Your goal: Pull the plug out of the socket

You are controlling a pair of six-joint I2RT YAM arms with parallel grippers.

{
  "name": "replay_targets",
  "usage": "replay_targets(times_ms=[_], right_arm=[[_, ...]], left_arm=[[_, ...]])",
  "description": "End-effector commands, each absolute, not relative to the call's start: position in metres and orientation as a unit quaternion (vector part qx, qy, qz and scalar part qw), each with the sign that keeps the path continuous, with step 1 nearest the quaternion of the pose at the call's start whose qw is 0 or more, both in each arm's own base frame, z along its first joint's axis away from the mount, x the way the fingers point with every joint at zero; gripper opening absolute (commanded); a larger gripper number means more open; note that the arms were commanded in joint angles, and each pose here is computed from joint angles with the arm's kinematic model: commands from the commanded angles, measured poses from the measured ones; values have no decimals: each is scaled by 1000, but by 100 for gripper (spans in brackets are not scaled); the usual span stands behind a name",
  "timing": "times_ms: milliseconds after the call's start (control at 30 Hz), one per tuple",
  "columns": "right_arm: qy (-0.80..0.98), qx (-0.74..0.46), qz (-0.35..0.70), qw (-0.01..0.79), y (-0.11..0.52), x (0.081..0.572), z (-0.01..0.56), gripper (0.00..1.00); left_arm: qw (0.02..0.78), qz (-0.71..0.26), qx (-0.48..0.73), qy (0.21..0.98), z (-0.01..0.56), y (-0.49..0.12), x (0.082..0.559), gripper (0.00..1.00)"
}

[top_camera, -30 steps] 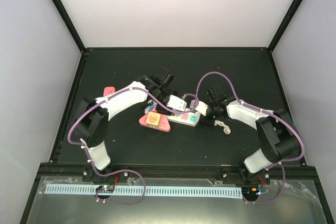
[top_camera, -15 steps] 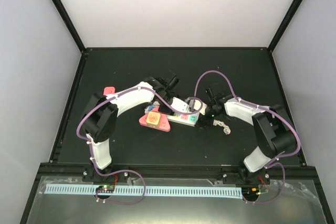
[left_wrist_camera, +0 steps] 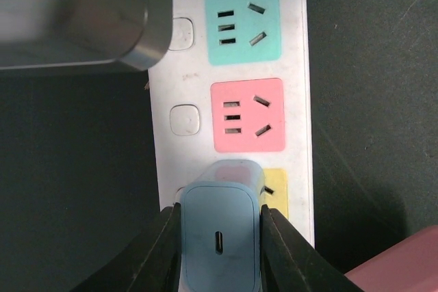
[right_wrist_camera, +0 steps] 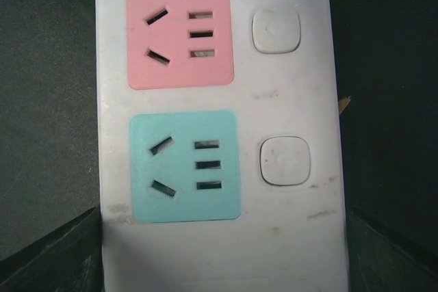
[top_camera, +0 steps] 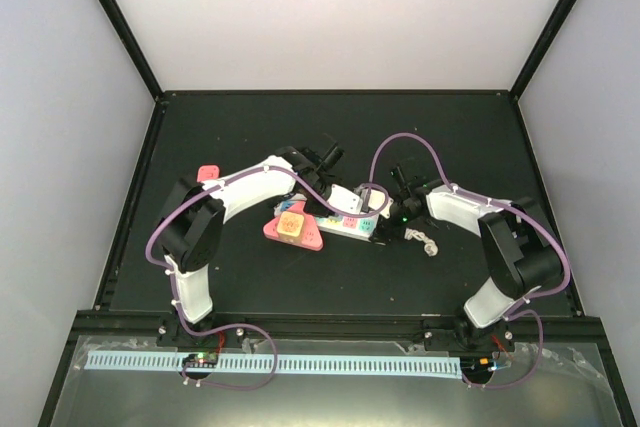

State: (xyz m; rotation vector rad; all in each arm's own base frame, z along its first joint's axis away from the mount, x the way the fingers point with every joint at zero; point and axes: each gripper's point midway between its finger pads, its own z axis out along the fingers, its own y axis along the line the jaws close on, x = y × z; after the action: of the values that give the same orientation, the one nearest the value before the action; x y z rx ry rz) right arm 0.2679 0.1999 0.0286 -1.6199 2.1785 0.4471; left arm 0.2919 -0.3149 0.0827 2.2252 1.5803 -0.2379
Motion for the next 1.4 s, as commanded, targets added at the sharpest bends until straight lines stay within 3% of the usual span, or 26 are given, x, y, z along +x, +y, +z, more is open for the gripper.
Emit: replay_targets(times_ms=[0, 467, 1100, 1267, 1367], right_arm=[[766, -583, 169, 213, 208, 273, 33, 66], [774, -582, 159, 193, 202, 271, 22, 34], [780, -576, 160, 186, 202, 272, 20, 32], [782, -573, 158, 186, 201, 273, 21, 37], [782, -573, 158, 189, 202, 274, 24, 46]], left_arm=[[215, -99, 793, 562, 101, -326, 292, 22], [237, -102, 784, 564, 129, -330, 296, 10], [267, -78, 777, 565, 177, -314, 289, 8], [299, -75, 758, 574, 210, -300, 287, 8], [314, -74, 744, 585, 227, -291, 286, 8]])
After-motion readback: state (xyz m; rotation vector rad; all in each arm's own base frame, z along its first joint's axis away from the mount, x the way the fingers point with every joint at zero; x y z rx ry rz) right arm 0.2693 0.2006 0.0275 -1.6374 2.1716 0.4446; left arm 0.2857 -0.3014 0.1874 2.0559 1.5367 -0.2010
